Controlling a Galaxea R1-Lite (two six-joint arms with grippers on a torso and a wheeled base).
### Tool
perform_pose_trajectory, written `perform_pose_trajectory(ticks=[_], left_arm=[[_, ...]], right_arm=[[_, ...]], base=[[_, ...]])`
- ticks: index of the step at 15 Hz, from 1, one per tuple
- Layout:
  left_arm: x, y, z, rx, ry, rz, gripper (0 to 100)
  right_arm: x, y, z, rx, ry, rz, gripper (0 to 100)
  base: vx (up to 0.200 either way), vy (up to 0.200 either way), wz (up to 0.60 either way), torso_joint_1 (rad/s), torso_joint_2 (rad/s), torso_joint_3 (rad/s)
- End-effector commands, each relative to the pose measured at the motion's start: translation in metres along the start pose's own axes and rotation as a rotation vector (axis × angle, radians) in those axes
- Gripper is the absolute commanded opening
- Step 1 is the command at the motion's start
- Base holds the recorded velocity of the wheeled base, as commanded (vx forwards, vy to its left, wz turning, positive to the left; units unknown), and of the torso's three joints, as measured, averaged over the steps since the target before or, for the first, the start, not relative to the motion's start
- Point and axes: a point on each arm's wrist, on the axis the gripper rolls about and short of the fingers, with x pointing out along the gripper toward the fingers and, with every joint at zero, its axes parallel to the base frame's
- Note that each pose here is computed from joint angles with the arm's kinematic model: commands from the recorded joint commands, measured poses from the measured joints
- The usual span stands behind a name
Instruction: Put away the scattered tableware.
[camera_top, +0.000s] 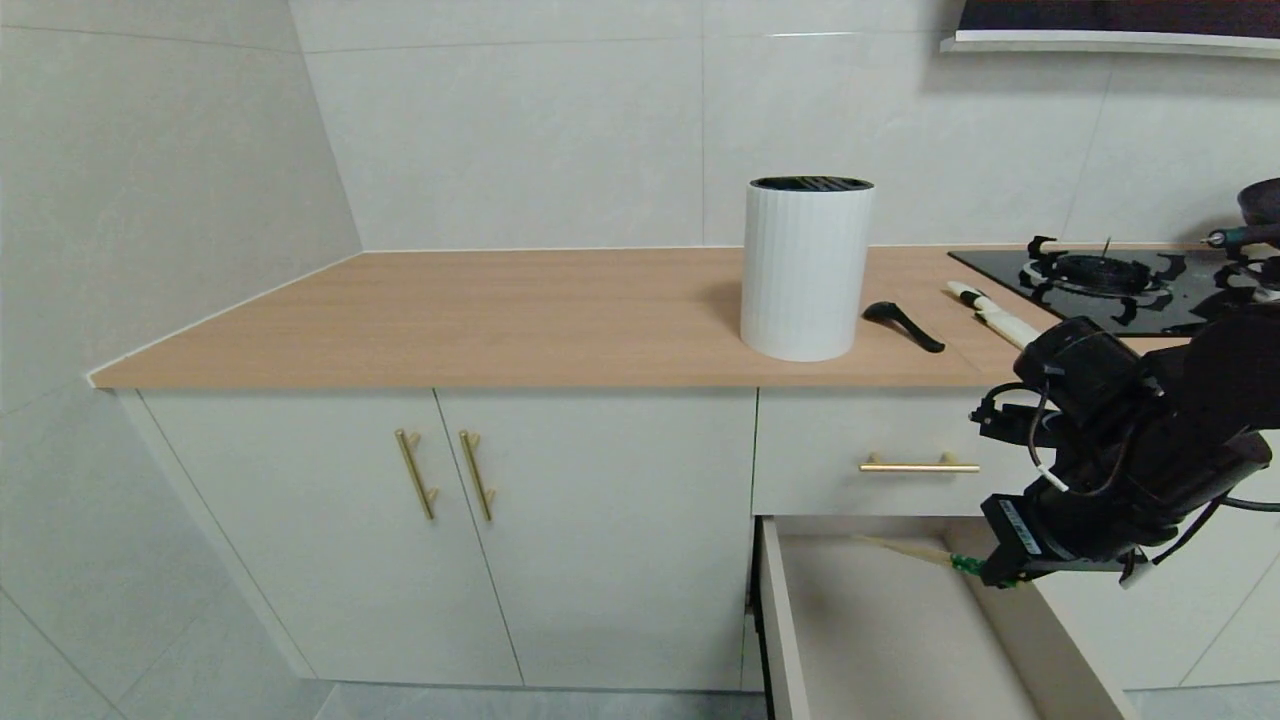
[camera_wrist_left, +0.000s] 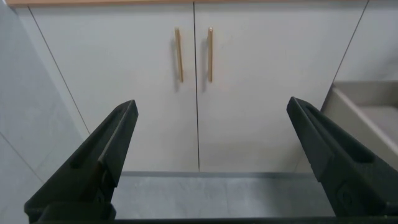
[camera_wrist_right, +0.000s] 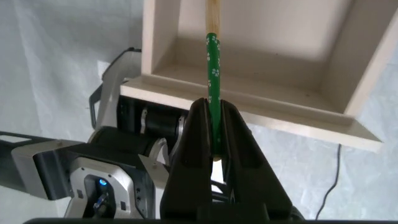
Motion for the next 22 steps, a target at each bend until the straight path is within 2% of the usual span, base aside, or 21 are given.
perform_pose_trajectory(ticks=[1, 9, 15, 18, 22], left_arm=[[0.000, 0.000, 0.000, 0.000, 0.000, 0.000, 100], [0.000, 0.000, 0.000, 0.000, 0.000, 0.000, 100], [0.000, 0.000, 0.000, 0.000, 0.000, 0.000, 100], [0.000, 0.000, 0.000, 0.000, 0.000, 0.000, 100], [0.000, 0.000, 0.000, 0.000, 0.000, 0.000, 100]], right_arm=[[0.003, 0.000, 0.001, 0.001, 0.009, -0.006, 0], [0.004, -0.001, 0.001, 0.001, 0.008, -0.019, 0], [0.020, 0.006, 0.010, -0.019, -0.024, -0.006, 0], [0.080, 0.003, 0.033, 0.066, -0.069, -0.024, 0], [0.143, 0.002, 0.045, 0.063, -0.082, -0.050, 0]], base=[[0.000, 0.000, 0.00, -0.163, 0.46, 0.286], [0.000, 0.000, 0.00, -0.146, 0.46, 0.311], [0.000, 0.000, 0.00, -0.023, 0.09, 0.068], [0.000, 0.000, 0.00, 0.000, 0.00, 0.000], [0.000, 0.000, 0.00, 0.000, 0.00, 0.000]])
